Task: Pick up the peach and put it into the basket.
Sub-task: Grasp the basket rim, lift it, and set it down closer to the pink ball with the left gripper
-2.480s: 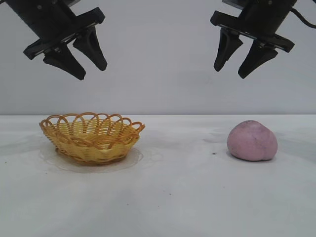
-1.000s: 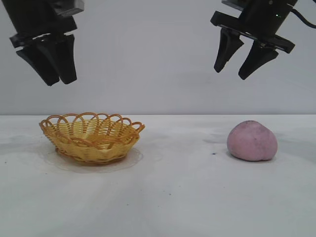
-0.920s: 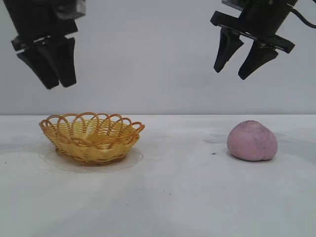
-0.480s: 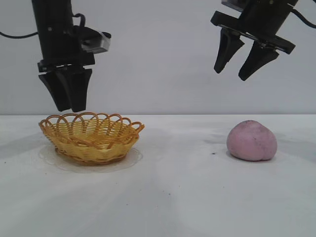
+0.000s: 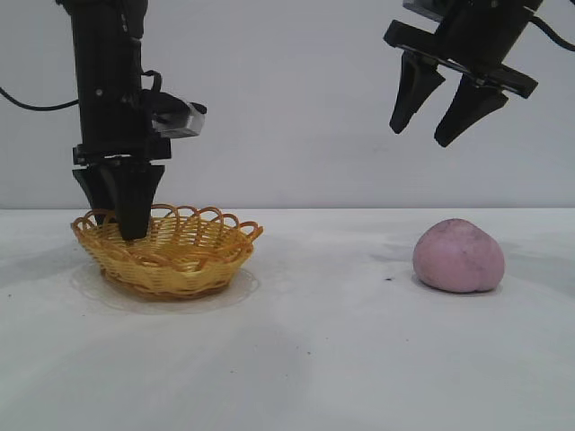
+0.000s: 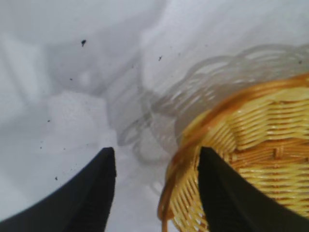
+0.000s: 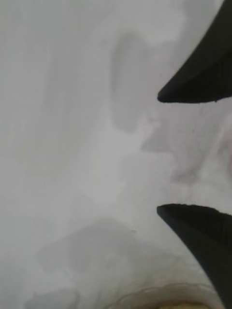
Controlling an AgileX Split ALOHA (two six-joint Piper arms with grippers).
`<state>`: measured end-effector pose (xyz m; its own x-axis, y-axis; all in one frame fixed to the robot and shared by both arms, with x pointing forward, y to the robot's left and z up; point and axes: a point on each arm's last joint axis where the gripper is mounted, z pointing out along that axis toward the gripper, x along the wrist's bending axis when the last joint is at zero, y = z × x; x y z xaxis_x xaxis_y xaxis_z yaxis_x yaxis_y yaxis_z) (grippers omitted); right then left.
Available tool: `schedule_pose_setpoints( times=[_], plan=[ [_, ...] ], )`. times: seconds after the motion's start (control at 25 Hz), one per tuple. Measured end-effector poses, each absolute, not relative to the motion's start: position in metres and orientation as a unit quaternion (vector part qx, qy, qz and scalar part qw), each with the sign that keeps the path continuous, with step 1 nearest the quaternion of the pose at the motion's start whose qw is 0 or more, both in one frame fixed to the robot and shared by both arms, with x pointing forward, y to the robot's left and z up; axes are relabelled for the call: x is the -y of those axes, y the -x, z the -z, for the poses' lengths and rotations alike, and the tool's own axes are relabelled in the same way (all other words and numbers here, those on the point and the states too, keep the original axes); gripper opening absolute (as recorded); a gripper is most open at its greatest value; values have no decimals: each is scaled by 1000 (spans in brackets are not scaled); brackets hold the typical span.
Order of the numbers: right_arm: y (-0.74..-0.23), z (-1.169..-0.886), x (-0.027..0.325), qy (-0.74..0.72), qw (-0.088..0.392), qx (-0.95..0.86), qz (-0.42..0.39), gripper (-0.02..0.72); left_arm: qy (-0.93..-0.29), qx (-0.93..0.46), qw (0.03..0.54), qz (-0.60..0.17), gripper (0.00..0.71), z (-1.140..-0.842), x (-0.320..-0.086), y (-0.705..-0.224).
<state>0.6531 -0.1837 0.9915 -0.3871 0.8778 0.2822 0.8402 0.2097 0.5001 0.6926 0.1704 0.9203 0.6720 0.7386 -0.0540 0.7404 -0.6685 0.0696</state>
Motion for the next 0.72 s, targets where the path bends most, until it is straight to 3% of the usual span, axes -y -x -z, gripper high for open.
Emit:
schedule_pose_setpoints(
  times=[0.08, 0.16, 0.44, 0.48, 0.72],
  plan=[
    [-653, -992, 184, -553, 31, -777, -299, 446, -913, -405, 41, 13, 108, -920, -170, -692],
    [-653, -992, 184, -553, 31, -777, -299, 446, -913, -407, 39, 16, 55, -921, -170, -692],
    [-653, -991, 184, -552, 32, -777, -299, 446, -858, -510, 53, 38, 71, -927, -167, -690],
    [-653, -991, 184, -552, 32, -777, -299, 446, -848, -525, 62, 42, 0, -931, -165, -689],
    [-653, -991, 184, -552, 32, -777, -299, 446, -793, -599, 82, 78, 0, -948, -163, -670]
  ],
)
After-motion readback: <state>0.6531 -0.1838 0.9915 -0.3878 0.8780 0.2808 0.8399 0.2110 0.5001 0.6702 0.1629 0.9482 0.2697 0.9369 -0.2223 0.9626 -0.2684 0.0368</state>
